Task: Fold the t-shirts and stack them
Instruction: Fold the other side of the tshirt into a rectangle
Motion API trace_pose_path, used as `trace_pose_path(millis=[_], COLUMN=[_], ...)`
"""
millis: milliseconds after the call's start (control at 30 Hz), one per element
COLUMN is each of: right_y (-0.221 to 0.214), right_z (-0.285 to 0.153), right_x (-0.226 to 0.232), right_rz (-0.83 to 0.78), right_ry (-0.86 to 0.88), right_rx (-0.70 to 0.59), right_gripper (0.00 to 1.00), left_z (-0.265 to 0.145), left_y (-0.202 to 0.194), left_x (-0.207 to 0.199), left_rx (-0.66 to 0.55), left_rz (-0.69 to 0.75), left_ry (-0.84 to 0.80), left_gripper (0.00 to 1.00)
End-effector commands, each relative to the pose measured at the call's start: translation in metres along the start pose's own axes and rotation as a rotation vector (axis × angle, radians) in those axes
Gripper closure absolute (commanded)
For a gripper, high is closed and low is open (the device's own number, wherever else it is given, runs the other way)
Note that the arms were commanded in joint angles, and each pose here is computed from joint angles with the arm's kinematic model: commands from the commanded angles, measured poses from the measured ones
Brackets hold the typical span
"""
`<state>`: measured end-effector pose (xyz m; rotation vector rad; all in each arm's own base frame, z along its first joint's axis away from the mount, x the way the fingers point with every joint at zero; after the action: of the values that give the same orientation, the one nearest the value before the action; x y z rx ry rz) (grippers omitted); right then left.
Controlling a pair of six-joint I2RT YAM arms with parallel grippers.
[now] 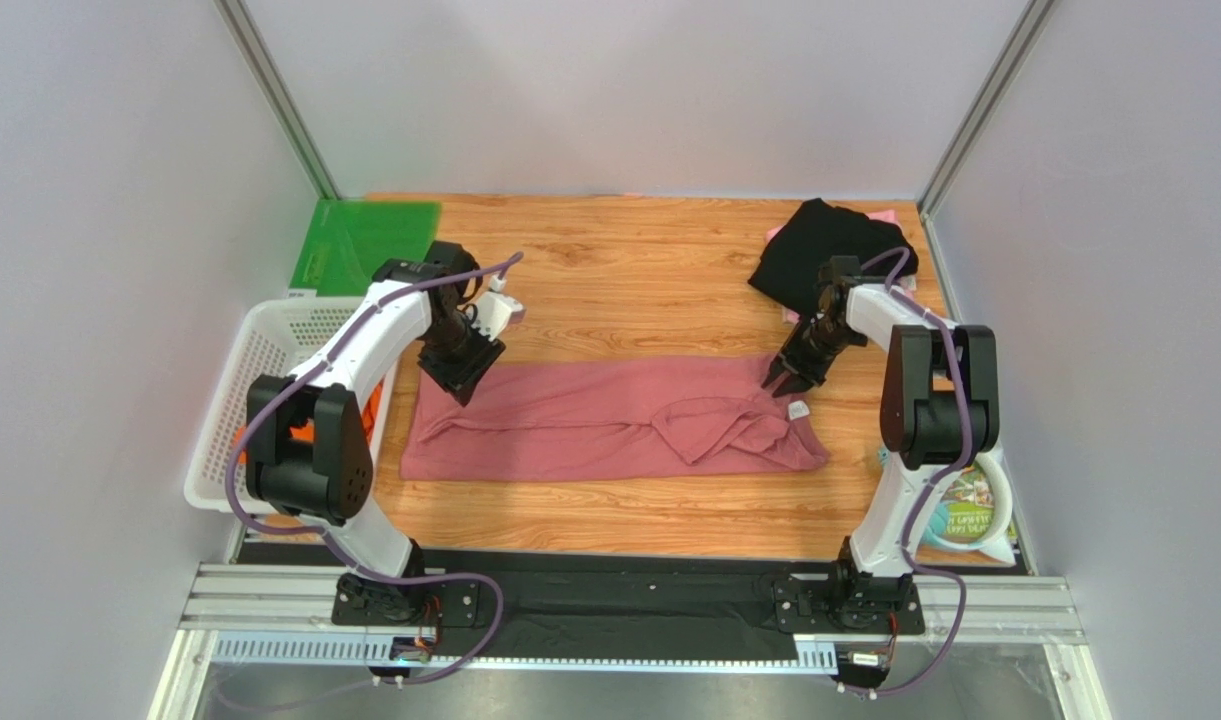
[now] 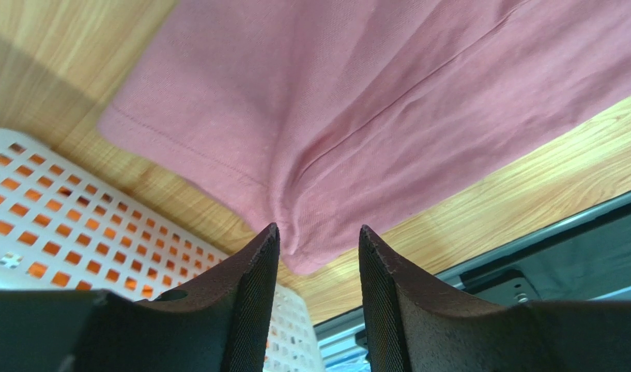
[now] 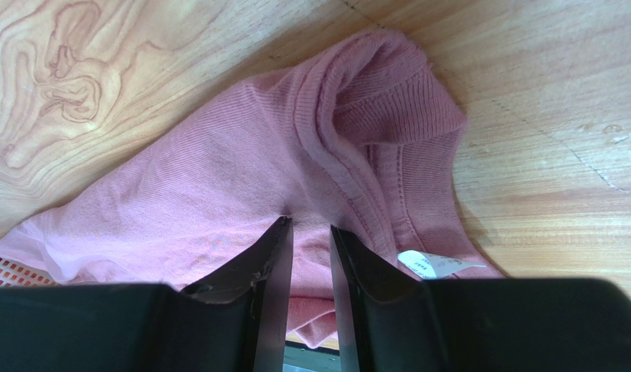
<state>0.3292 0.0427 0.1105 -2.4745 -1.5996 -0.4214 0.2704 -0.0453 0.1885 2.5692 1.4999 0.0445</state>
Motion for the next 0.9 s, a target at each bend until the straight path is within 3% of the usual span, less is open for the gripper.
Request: trace_pose_path(millis=[0, 300, 733, 867], right_y=[0.005, 0.001, 0.005, 0.005], right_z=[-0.017, -0.014, -0.013, -0.014], right_x=[0.006, 0.005, 0.007, 0.008], right_rz=[-0.021, -0.028, -0.028, -0.032], right_ry=[0.015, 0.016, 0.02, 0.033], right_rx=[-0.063, -0.055, -0.053, -0.052], right_gripper=[0.7, 0.7, 0.7, 0.7], left_z=[0.019, 0.06, 0.07, 0.068], left_y=[0.008, 0.036, -0.047, -0.053], left_x=[-0.006, 0.002, -0.017, -0.016], left_rx=[-0.001, 0.019, 0.155, 0.164], left_rz=[-0.048, -0.112, -0.077, -0.075], left_ry=[-0.041, -0.054, -0.071, -0.045], left_gripper=[0.51, 0.59, 0.6, 0.62])
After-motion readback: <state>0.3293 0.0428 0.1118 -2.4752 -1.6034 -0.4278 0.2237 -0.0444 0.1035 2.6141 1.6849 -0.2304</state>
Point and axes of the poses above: each gripper's point midway between its finger pads, its own z axis out along the fingers, its own x axis along the line the jaws close on, y = z × x, the point moved 9 cm from there along -z, back along the fingers, and after that the axes turned 11 degrees about -z, right-handed, at the moved point
